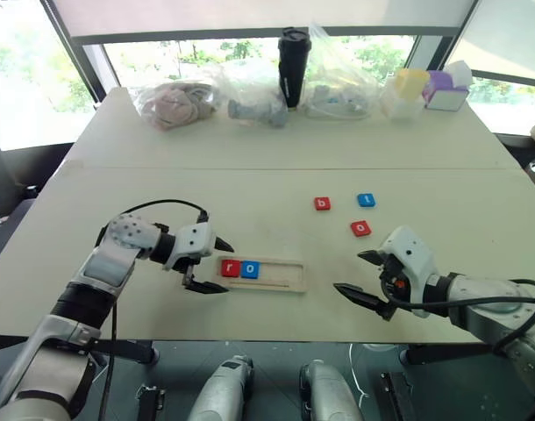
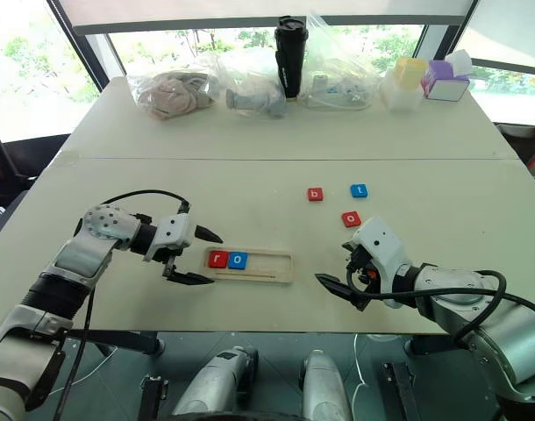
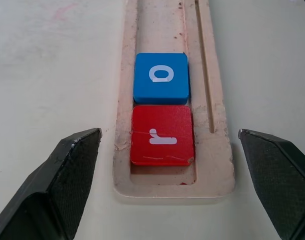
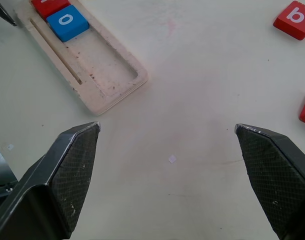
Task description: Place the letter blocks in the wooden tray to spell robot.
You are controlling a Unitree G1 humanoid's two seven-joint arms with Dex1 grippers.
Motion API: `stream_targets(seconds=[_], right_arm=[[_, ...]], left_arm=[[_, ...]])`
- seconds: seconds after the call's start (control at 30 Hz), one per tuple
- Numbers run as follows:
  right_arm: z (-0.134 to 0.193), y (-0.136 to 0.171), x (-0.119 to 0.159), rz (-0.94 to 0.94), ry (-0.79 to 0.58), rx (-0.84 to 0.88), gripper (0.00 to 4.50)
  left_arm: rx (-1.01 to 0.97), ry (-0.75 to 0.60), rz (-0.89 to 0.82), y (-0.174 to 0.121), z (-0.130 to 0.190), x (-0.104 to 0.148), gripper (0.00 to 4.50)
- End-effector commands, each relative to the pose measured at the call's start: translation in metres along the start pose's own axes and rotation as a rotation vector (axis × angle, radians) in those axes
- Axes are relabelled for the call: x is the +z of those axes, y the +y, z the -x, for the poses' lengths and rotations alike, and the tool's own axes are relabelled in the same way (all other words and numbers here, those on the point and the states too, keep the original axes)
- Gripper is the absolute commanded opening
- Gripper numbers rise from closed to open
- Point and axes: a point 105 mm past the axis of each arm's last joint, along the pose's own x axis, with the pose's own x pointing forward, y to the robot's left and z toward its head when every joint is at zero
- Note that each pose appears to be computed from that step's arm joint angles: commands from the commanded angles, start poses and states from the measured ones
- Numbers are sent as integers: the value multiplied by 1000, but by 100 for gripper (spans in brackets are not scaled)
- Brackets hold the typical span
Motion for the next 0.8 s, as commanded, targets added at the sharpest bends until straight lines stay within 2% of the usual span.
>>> stream_targets(seconds=[0.03, 0.13, 0.23, 0.3, 0.37, 0.43, 0.6, 0.8], right_arm=[[2, -1, 7, 29, -22, -7, 450], [3, -8, 12, 22, -55, -26, 450], [4, -22, 26, -25, -153, -75, 450], [1, -44, 39, -57, -236, -174, 450], [-13, -65, 49, -99, -265, -268, 450], [-39, -72, 61, -133, -273, -294, 450], [-85, -84, 74, -258, -226, -358, 450], [-118, -86, 83, -266, -163, -350, 450]], left_arm=[[35, 5, -36, 3, 5, 7, 446], [71, 24, -1, 7, 18, 6, 446], [111, 0, 51, 11, 35, 12, 446], [168, -60, 132, 17, 56, 24, 446], [232, -132, 219, 20, 78, 36, 446], [300, -191, 279, 21, 90, 43, 446], [380, -232, 347, 10, 88, 50, 446], [431, -229, 362, -4, 82, 59, 446]])
